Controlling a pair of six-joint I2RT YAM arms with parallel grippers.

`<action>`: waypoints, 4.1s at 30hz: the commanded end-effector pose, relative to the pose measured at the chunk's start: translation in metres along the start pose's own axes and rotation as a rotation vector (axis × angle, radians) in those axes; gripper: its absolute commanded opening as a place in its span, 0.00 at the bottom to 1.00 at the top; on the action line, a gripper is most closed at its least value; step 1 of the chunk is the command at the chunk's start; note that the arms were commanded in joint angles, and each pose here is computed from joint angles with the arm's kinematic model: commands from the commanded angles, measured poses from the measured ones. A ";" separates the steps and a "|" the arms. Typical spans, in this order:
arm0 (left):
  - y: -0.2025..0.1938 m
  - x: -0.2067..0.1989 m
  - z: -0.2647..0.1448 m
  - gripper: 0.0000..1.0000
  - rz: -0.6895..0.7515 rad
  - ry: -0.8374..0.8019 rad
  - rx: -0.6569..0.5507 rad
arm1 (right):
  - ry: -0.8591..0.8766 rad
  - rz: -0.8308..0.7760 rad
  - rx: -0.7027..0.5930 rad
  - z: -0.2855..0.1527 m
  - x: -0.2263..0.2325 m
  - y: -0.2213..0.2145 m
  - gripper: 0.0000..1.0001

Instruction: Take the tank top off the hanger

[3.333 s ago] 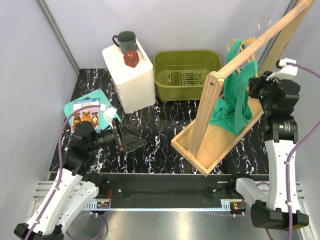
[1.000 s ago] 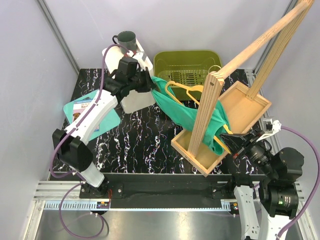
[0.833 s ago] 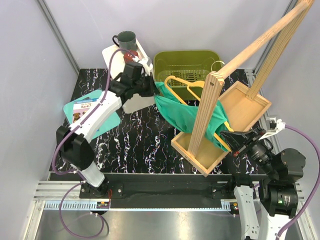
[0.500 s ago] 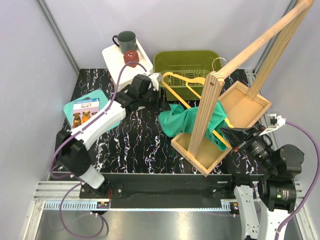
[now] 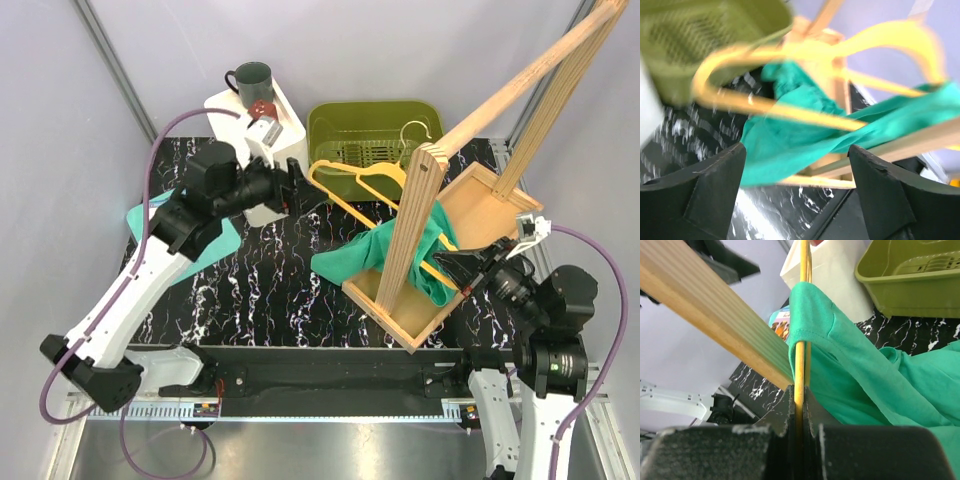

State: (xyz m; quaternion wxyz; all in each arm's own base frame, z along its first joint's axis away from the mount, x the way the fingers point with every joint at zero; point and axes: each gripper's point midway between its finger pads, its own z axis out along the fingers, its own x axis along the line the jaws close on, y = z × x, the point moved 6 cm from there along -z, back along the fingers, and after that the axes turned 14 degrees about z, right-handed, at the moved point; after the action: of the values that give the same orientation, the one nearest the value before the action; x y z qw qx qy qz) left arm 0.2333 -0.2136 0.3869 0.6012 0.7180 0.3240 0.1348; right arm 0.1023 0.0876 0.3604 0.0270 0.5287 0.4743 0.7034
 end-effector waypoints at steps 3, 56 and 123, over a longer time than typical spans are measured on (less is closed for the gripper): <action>0.045 -0.027 0.018 0.78 0.293 -0.159 -0.114 | 0.147 -0.095 0.109 0.005 0.017 0.005 0.00; 0.038 -0.012 0.058 0.00 0.550 0.000 -0.034 | -0.295 -0.094 -0.146 -0.016 -0.030 0.009 1.00; -0.056 -0.002 0.011 0.00 0.227 0.204 0.295 | -0.967 -0.152 -0.498 -0.042 -0.076 0.098 0.00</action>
State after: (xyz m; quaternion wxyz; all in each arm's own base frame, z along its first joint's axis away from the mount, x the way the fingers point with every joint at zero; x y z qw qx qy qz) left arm 0.2329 -0.2235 0.3187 0.4021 0.8217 0.3285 0.2348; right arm 0.1439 -0.0256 0.3569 0.3823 0.7443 0.2663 0.4785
